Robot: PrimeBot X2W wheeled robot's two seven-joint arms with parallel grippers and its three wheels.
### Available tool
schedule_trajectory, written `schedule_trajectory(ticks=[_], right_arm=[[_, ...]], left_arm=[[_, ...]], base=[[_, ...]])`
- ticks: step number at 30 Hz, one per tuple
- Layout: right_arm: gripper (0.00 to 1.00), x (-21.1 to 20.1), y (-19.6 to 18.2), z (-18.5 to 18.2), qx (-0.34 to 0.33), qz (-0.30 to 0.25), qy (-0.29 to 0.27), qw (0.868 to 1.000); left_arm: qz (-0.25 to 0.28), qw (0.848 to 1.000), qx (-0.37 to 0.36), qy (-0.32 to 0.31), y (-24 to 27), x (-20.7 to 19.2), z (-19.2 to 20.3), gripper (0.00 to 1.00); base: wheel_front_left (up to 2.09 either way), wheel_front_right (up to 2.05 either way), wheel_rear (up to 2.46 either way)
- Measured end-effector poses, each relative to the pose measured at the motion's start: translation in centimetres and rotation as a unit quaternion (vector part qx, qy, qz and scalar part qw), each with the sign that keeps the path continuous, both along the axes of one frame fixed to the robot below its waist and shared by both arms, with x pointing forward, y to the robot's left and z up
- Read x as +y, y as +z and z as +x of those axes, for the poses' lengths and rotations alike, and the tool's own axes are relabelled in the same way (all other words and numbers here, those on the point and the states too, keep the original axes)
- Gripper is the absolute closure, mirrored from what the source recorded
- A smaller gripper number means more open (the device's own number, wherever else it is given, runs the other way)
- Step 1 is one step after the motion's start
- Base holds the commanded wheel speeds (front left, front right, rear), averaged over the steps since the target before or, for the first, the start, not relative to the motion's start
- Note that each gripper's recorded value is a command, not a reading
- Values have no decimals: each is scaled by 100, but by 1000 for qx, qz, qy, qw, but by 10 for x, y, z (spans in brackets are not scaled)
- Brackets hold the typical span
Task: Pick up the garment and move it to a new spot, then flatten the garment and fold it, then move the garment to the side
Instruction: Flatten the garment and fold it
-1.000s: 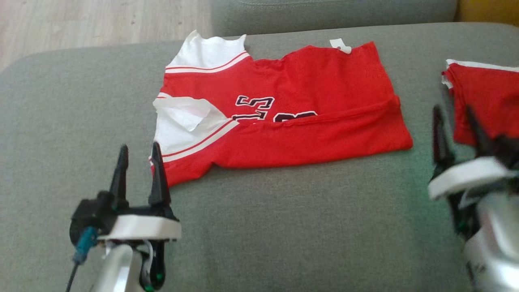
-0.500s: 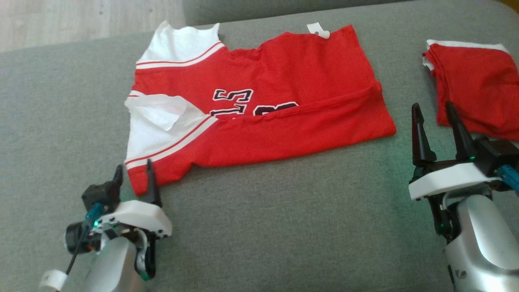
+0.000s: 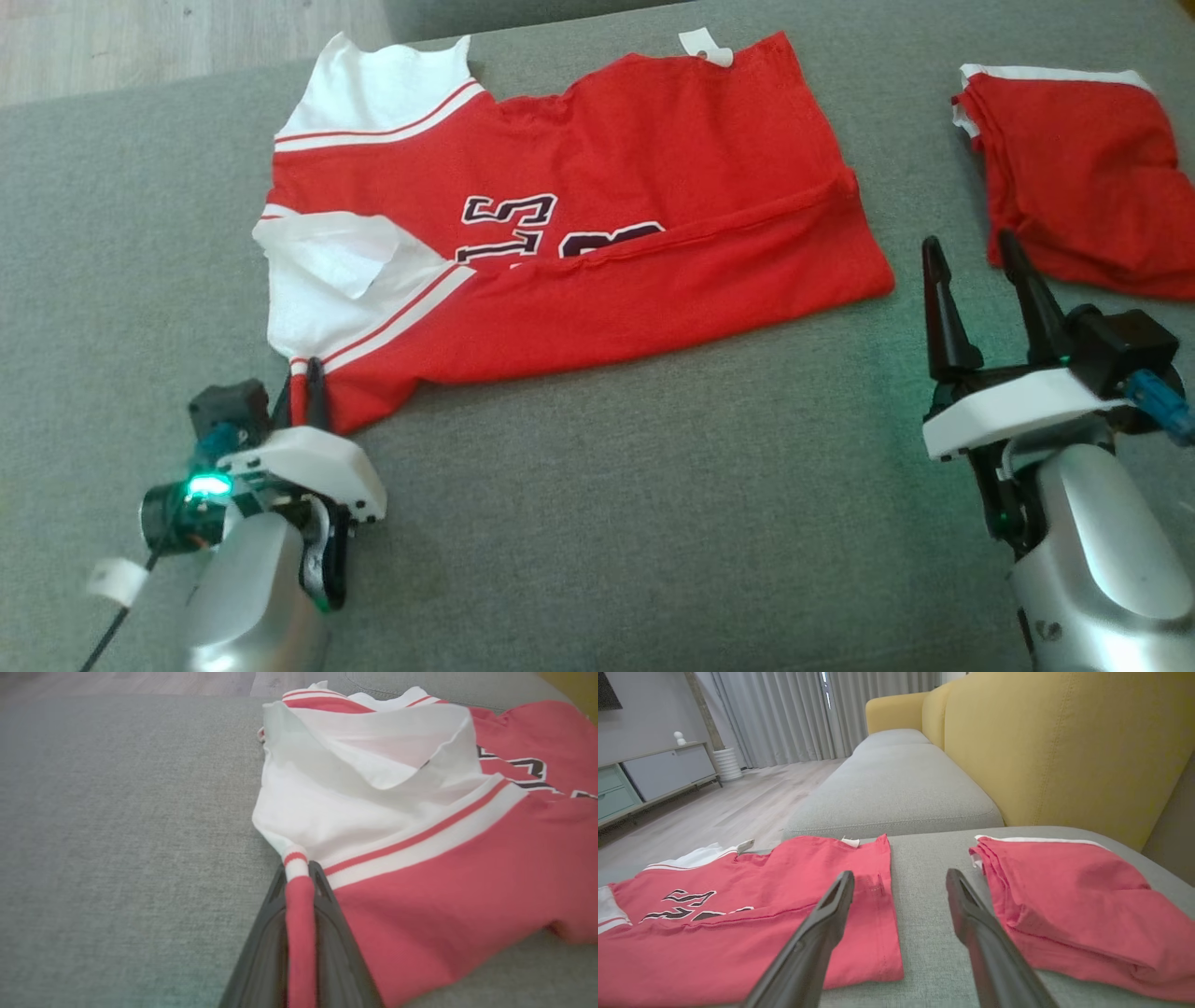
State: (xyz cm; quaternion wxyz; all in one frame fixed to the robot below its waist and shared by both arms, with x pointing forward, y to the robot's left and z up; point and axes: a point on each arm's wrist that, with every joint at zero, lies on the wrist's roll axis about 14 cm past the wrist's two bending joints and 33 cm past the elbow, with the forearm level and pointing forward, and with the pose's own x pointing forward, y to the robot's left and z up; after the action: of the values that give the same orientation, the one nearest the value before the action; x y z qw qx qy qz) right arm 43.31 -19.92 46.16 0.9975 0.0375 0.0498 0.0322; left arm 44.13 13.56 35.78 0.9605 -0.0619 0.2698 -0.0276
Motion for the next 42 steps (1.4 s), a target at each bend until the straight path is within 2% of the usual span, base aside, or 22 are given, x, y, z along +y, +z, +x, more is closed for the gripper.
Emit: schedule_trajectory(ticks=[5,12,22,27,28,29,30,35,42], right_arm=[[0,-3,-20,-2,49,-3,-7,999],[0,11,-53,7,137,7,-2,991],[0,23,-92,17,229,7,3,973],[0,24,-97,28,245,-3,5,970],[4,26,-97,30,246,-3,7,969],[67,28,-97,32,247,-3,9,969],[100,29,-97,33,247,-5,12,969],[100,34,-91,32,224,-18,22,974],[100,17,-73,14,183,-24,2,983]], left_arm=[[-5,998,-61,8,20,4,6,100],[-3,984,-180,-14,75,1,24,100],[8,981,-192,-32,79,0,20,100],[9,981,-191,-33,77,1,19,100],[10,981,-191,-32,77,2,18,100],[10,981,-190,-31,77,3,18,100],[10,981,-190,-31,77,4,18,100],[13,981,-192,-33,79,4,17,100],[17,982,-183,-38,76,6,0,100]], base=[[0,0,0],[0,0,0],[0,0,0],[0,0,0],[0,0,0],[0,0,0],[0,0,0],[0,0,0],[0,0,0]])
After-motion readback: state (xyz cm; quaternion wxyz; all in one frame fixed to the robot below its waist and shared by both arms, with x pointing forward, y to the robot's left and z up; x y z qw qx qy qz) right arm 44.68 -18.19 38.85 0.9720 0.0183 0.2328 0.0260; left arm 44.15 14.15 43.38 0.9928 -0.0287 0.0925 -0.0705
